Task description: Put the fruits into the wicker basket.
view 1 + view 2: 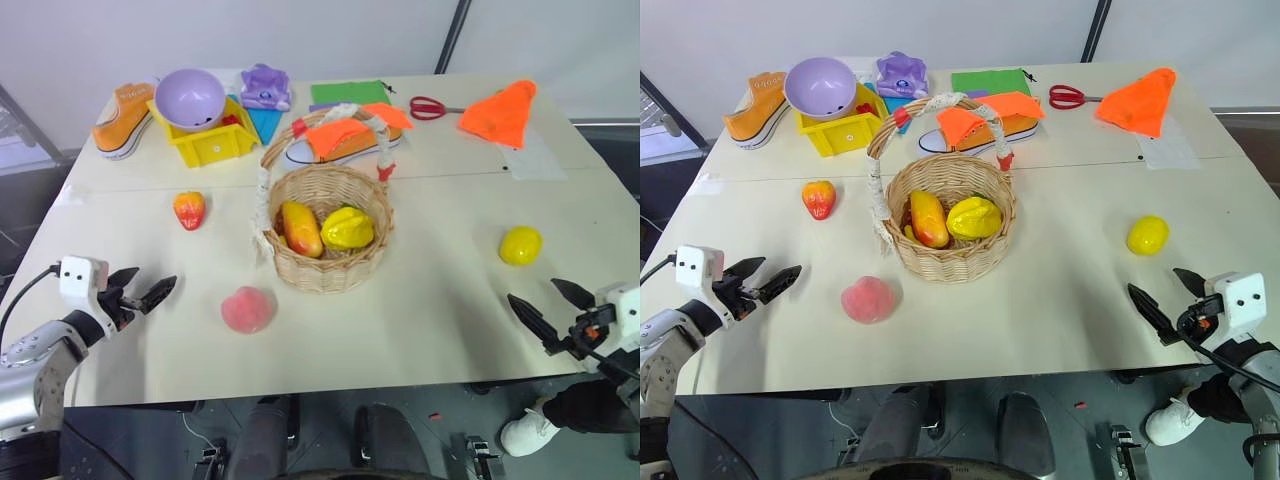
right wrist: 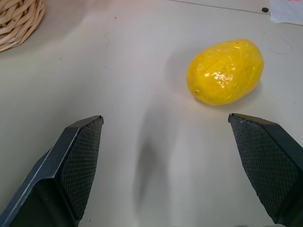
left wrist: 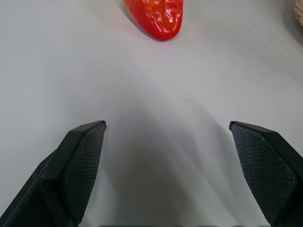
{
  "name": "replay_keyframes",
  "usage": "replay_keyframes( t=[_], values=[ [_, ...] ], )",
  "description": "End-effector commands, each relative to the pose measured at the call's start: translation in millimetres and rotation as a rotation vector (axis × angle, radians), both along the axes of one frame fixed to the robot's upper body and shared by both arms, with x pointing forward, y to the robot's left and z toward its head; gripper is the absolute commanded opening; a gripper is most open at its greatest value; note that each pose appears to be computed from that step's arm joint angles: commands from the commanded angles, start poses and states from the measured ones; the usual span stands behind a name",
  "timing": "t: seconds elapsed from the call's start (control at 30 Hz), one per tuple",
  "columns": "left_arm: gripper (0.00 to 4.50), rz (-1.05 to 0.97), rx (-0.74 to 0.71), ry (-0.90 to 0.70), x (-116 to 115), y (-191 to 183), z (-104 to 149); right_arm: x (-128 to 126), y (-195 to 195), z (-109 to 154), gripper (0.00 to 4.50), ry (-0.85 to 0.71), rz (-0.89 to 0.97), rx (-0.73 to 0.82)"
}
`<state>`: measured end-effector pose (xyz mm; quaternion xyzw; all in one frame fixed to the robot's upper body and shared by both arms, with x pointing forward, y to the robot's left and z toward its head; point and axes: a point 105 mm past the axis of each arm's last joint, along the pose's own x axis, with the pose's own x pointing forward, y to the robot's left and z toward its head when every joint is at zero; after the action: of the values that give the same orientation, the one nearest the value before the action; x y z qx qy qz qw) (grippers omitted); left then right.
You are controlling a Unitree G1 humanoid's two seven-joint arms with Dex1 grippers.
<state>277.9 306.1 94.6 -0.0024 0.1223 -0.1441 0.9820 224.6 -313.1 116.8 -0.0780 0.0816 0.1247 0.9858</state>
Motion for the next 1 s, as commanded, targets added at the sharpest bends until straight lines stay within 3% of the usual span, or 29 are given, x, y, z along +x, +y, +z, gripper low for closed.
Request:
replay_keyframes(
  t=[0.03, 0.4, 0.67, 0.87, 1.0],
  values=[
    [4.50, -0.023, 0.038, -0.039, 0.5, -0.3, 14.0, -0.4, 5.4, 9.0, 4.42, -0.033, 0.016, -0.013],
    [4.50, -0.007, 0.003, -0.098, 21.0, -1.3, 31.0, -3.1, 34.2, 28.4, 4.42, -0.024, 0.162, -0.033],
    [4.50, -0.015, 0.049, -0.136, 61.6, -15.5, 56.1, -21.6, 105.7, 68.8, 4.42, -0.002, 0.497, -0.070],
    [4.50, -0.004, 0.104, -0.125, 94.5, -35.2, 59.3, -30.2, 167.8, 94.1, 4.42, -0.060, 0.771, -0.127],
    [4.50, 0.048, 0.140, -0.100, 112.1, -41.3, 58.7, -27.1, 192.9, 105.8, 4.42, -0.117, 0.856, -0.168]
  ],
)
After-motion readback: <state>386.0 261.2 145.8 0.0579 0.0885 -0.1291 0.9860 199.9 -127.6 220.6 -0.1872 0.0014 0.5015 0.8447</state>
